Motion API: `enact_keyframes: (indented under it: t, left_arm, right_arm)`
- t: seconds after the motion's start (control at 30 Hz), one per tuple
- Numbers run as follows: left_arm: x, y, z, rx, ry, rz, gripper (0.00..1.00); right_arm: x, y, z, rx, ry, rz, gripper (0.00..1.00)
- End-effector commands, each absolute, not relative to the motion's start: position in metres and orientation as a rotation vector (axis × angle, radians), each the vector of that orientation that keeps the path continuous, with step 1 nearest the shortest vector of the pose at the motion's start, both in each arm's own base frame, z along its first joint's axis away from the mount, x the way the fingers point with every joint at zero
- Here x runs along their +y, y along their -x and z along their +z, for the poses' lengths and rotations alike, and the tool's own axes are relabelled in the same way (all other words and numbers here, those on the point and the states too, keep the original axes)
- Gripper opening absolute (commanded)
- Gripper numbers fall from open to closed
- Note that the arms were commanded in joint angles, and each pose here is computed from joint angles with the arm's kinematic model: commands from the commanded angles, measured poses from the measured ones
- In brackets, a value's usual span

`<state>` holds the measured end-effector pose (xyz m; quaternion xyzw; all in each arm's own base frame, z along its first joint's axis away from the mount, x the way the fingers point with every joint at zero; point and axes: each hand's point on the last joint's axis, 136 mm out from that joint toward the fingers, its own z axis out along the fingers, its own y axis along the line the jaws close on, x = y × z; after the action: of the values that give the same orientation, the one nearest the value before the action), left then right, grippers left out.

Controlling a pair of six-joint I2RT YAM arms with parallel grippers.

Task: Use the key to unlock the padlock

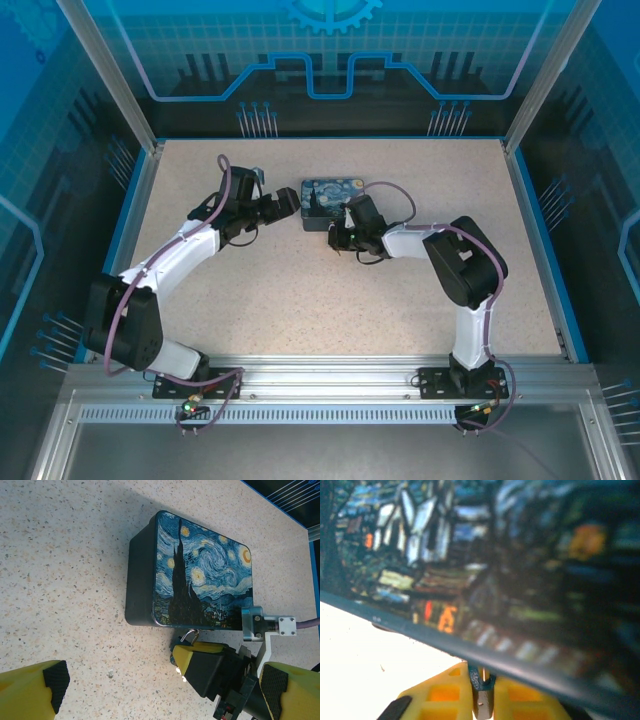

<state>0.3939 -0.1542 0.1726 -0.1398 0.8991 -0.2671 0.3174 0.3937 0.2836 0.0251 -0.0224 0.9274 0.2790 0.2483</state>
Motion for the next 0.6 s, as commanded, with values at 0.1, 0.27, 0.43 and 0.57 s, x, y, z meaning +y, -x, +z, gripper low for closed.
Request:
enact_keyframes:
  t: [0.1, 0.27, 0.43, 0.57]
  left_arm:
    - [-0.158, -0.4, 0.193, 2.318, 0.34, -0.73, 0.99]
    - [-0.162, -0.396, 0.2, 2.31, 0.333, -0.741, 0.99]
    - [-0.175, -0.394, 0.204, 2.325, 0.26, -0.66, 0.99]
    - [-0.189, -0.399, 0.196, 2.365, 0.199, -0.57, 0.99]
  right_arm:
    - [0.262, -0.374, 0.019, 2.602, 0.041, 0.732, 0.0]
    - [0.246, -0.368, 0.022, 2.605, 0.021, 0.738, 0.0]
    - [0.232, -0.365, 0.027, 2.599, -0.016, 0.766, 0.0]
    - [0.227, -0.364, 0.03, 2.59, -0.035, 0.806, 0.0]
